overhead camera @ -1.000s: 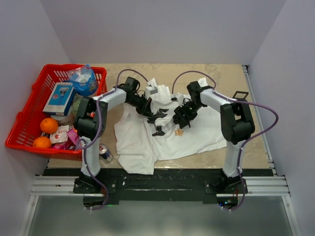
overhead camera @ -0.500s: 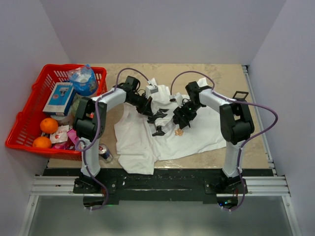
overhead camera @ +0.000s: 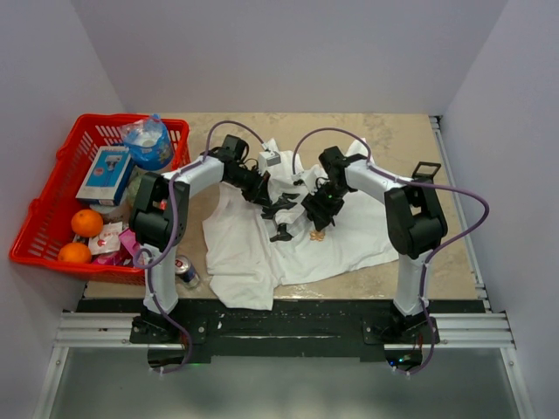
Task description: Remove the brooch from the garment
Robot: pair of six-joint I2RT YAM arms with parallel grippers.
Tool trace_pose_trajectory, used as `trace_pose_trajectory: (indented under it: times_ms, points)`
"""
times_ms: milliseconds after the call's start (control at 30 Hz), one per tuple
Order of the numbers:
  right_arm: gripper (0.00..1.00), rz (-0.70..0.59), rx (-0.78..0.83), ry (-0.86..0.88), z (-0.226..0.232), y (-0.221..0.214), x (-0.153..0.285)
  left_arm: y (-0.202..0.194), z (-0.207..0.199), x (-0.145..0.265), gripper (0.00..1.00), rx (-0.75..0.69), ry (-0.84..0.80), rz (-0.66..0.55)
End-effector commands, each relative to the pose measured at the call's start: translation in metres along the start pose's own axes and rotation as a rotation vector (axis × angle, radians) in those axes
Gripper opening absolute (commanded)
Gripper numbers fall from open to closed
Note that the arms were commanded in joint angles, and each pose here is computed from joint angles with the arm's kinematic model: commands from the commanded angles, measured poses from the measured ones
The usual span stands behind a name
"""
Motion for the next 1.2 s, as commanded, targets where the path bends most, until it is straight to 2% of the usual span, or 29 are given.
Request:
trace_pose_trajectory:
  times_ms: [0, 867, 1167]
  points:
    - [0.61, 0.035, 0.025, 0.019, 0.001, -0.007, -0.024, 0.012, -0.006, 0.012, 0.00, -0.047, -0.001, -0.036]
    - [0.59, 0.150, 0.051, -0.002, 0.006, -0.026, -0.042, 0.008, -0.002, 0.011, 0.00, -0.032, 0.005, -0.034]
    - [0.59, 0.147, 0.084, -0.004, 0.008, -0.024, -0.039, 0.006, 0.000, 0.010, 0.00, -0.027, 0.006, -0.030]
Point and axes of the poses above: each gripper's point midway between its finger pads, its own x axis back along the fingers, its own z axis along the line the jaws close on, y = z × x, the point moved 3 cm from there along x, back along the fingers, and after that the axes turned 10 degrees about x, right-handed, at the moved point
